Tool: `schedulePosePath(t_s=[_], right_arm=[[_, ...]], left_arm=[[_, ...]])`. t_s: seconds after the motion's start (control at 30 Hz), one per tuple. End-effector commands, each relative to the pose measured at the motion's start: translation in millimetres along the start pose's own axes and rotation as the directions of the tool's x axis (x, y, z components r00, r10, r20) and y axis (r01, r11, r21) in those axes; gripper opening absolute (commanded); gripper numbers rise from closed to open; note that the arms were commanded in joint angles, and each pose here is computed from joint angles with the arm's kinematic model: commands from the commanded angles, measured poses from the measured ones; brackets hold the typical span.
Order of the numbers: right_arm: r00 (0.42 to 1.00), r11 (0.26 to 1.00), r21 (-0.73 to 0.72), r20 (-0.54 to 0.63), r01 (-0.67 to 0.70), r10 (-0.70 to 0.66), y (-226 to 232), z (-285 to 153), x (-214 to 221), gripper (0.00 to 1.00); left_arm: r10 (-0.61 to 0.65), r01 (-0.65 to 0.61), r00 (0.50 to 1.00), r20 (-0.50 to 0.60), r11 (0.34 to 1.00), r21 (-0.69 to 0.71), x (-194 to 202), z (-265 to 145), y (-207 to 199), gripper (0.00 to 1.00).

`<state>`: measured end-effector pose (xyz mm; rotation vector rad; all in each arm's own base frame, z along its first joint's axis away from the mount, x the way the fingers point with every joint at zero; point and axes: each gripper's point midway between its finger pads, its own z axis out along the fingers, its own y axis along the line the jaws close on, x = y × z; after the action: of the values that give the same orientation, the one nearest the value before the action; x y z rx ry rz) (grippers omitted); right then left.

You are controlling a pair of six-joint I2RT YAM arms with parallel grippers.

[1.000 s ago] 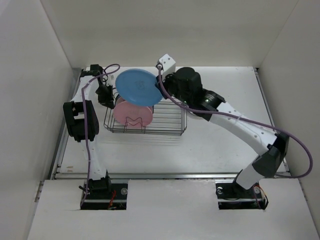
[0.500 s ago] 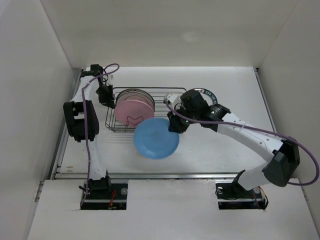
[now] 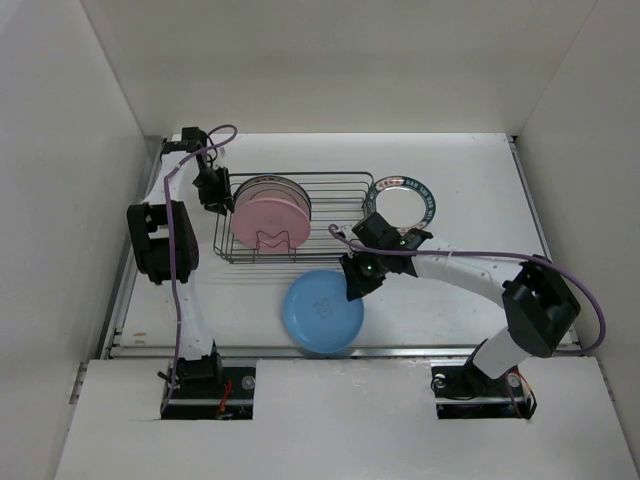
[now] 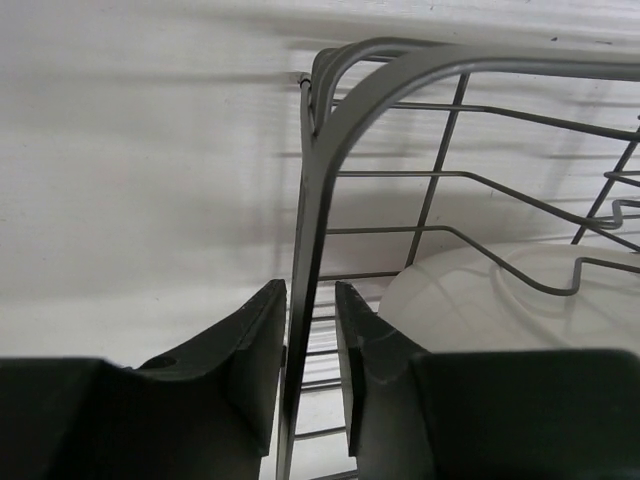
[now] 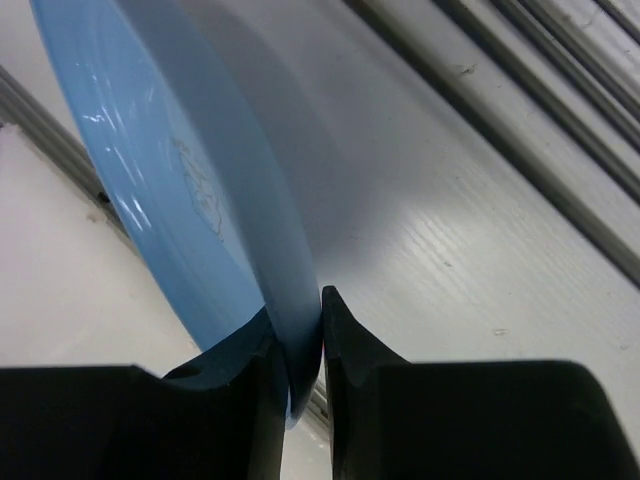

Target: Unload the plates from the dish rack

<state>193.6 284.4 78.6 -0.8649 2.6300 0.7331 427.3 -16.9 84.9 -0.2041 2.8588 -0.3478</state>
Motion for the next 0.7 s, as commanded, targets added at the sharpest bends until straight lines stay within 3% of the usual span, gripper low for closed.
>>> schedulePosePath(t_s=[0.0,0.17,0.27,0.37,0.5,0.6,0.63,0.67], right_arm=[[0.988,0.996,0.066,0.145,-0.059,0.049,-9.0,-2.1,-31.6,0.24],[0.981,0.993,0.098,0.188,-0.067,0.048,-12.9,-10.1,-36.9,0.49],[0.974,0.995,0.086,0.225,-0.058,0.037,-7.5,-21.8,-43.0,0.64],[0.966,0.997,0.066,0.256,-0.036,0.018,-0.1,-32.4,-50.0,0.67],[0.959,0.998,0.054,0.282,-0.007,-0.009,9.4,-52.4,-57.3,0.69],[0.952,0.998,0.055,0.303,0.020,-0.036,15.0,-65.4,-66.4,0.70],[0.946,0.998,0.052,0.321,0.025,-0.041,17.9,-71.0,-70.5,0.70],[0.943,0.998,0.053,0.330,0.038,-0.054,19.2,-73.7,-74.2,0.70]], left_arm=[[0.023,-0.025,0.994,0.105,1.000,0.012,-13.8,-40.1,-12.7,0.24],[0.057,-0.061,0.978,0.201,0.998,0.017,-22.1,-72.2,-20.9,0.28],[0.099,-0.106,0.957,0.271,0.994,0.012,-26.9,-94.8,-25.7,0.36],[0.161,-0.168,0.933,0.321,0.986,-0.005,-29.7,-111.1,-27.8,0.44],[0.280,-0.309,0.864,0.419,0.951,0.001,-29.6,-148.9,-43.6,0.46],[0.405,-0.480,0.802,0.439,0.874,0.071,-12.3,-160.9,-70.5,0.40],[0.512,-0.594,0.737,0.441,0.802,0.061,-4.1,-161.8,-83.1,0.40],[0.561,-0.645,0.711,0.423,0.761,0.075,8.5,-162.4,-90.7,0.40]])
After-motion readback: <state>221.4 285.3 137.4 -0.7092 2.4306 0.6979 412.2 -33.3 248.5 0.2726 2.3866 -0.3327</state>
